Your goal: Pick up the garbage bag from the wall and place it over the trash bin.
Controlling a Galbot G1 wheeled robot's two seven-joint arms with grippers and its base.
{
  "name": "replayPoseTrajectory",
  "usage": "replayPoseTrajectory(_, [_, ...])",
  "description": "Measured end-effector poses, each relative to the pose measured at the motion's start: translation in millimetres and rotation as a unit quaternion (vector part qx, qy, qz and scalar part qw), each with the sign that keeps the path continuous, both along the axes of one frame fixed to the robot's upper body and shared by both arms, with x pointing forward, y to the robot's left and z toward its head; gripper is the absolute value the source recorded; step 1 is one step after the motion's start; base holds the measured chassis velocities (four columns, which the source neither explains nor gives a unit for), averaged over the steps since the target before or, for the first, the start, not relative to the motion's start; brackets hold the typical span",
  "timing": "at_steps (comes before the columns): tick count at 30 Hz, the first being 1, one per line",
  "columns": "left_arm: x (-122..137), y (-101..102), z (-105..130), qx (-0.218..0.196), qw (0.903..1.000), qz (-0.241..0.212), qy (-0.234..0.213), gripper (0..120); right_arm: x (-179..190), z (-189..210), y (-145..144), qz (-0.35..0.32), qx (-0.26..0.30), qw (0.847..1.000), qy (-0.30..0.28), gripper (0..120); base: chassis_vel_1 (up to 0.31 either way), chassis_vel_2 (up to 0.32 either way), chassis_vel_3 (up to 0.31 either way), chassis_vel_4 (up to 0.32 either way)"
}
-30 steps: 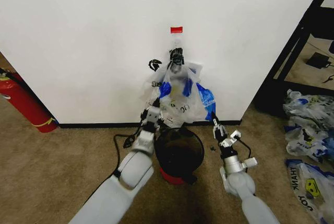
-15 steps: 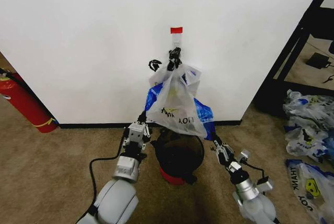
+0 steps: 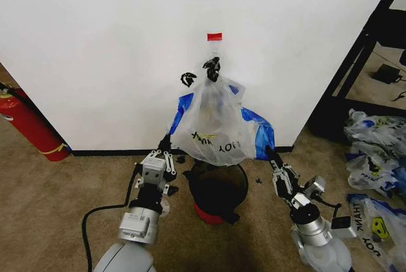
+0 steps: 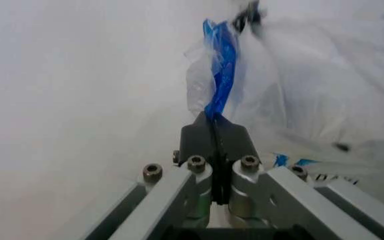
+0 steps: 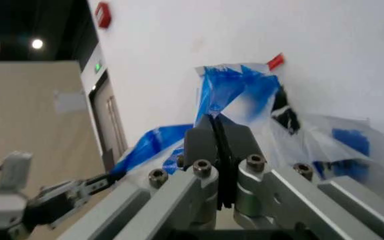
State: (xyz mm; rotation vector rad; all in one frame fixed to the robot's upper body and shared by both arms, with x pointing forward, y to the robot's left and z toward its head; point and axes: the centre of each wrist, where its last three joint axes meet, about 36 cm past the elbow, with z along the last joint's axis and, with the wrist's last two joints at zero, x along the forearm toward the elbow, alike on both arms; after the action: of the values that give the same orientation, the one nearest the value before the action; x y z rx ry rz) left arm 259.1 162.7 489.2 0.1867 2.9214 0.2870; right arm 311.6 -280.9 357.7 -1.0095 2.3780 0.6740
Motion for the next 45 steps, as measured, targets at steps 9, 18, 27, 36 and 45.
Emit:
replayPoseTrajectory(9, [3, -5, -38, 0.011, 0.9996, 0.008, 0.023, 0, -12, -30, 2, 0.021, -0.036, 0.999, 0.002, 0, 0.0, 0.0, 0.0, 0.0])
replayPoseTrajectory(18, [3, -7, -52, 0.022, 0.9991, 0.016, 0.034, 0, -29, -43, -1, 0.049, -0.064, 0.997, -0.002, 0, 0.0, 0.0, 0.0, 0.0])
replayPoseTrajectory(27, [1, -9, -64, 0.026, 0.9986, 0.024, 0.039, 0, -28, -55, -2, 0.044, -0.071, 0.997, 0.002, 0, 0.0, 0.0, 0.0, 0.0])
replayPoseTrajectory(36, [-10, -3, -27, 0.006, 0.9997, 0.025, 0.0, 0, -19, -10, 6, 0.023, -0.05, 0.998, -0.039, 0, 0.0, 0.0, 0.0, 0.0])
replayPoseTrajectory(45, [-21, -3, -12, -0.003, 0.9998, 0.021, -0.006, 0, -19, 37, 15, 0.022, -0.042, 0.995, -0.086, 0, 0.0, 0.0, 0.0, 0.0])
